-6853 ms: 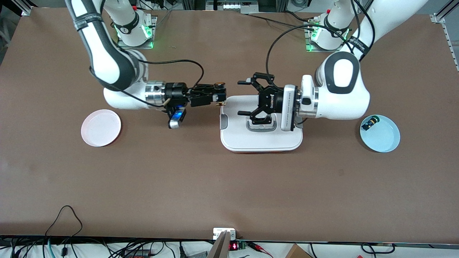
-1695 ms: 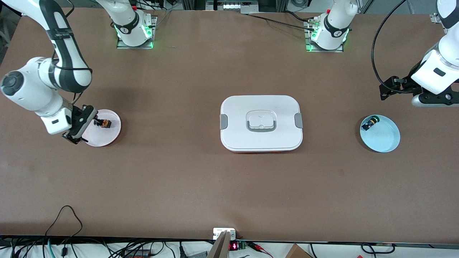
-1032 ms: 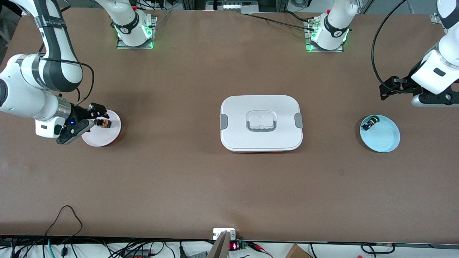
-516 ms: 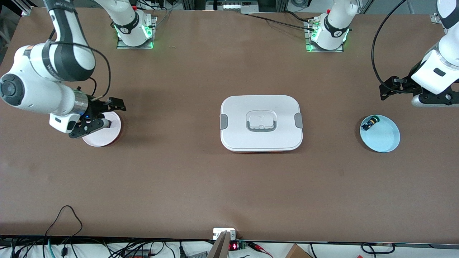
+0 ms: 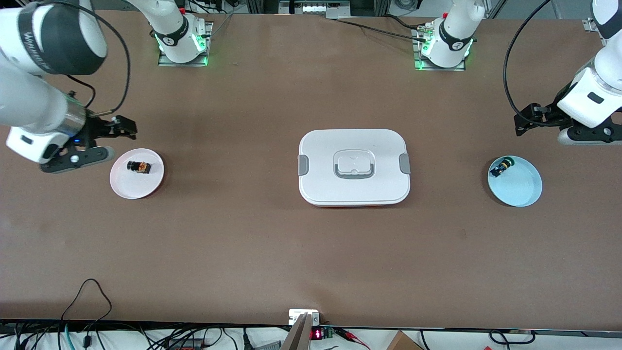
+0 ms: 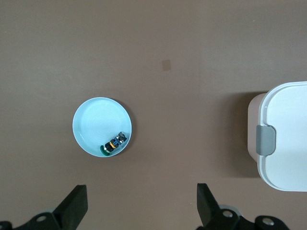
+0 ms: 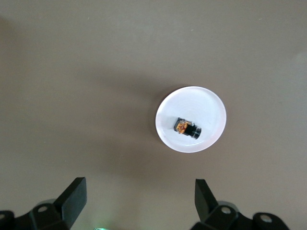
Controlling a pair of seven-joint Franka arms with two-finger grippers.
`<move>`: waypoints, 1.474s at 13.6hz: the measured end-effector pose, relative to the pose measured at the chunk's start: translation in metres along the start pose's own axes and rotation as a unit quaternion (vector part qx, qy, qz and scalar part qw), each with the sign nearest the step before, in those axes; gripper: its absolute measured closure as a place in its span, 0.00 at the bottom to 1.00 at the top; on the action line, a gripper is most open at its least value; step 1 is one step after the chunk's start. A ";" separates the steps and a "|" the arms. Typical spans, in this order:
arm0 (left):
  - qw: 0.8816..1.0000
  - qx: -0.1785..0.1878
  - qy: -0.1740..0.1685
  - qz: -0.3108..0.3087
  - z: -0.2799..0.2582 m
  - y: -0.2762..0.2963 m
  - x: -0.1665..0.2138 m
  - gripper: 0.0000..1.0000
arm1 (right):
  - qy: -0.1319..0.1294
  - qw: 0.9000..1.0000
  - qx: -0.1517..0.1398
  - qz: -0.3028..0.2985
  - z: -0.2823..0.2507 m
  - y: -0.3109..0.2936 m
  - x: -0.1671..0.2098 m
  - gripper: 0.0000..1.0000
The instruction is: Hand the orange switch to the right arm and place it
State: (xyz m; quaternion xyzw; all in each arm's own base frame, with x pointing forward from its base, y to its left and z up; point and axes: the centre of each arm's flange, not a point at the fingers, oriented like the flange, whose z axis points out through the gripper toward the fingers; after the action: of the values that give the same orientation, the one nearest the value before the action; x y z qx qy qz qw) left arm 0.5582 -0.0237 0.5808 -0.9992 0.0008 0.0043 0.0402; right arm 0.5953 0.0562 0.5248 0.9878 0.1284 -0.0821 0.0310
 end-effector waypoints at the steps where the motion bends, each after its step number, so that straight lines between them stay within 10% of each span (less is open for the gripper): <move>1: 1.000 0.000 0.000 0.000 0.000 0.000 0.000 0.00 | 0.004 1.000 0.000 0.010 -0.006 0.005 -0.001 0.00; 20: 1.000 0.000 0.000 -0.001 0.000 -0.001 0.000 0.00 | 0.065 0.993 0.031 0.093 -0.056 0.038 -0.065 0.00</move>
State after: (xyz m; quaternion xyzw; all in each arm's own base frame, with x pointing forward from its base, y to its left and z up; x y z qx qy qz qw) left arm 0.5582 -0.0225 0.5808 -0.9992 -0.0003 0.0043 0.0402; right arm 0.5516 0.0078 0.5925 0.9992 0.0353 -0.0187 -0.0004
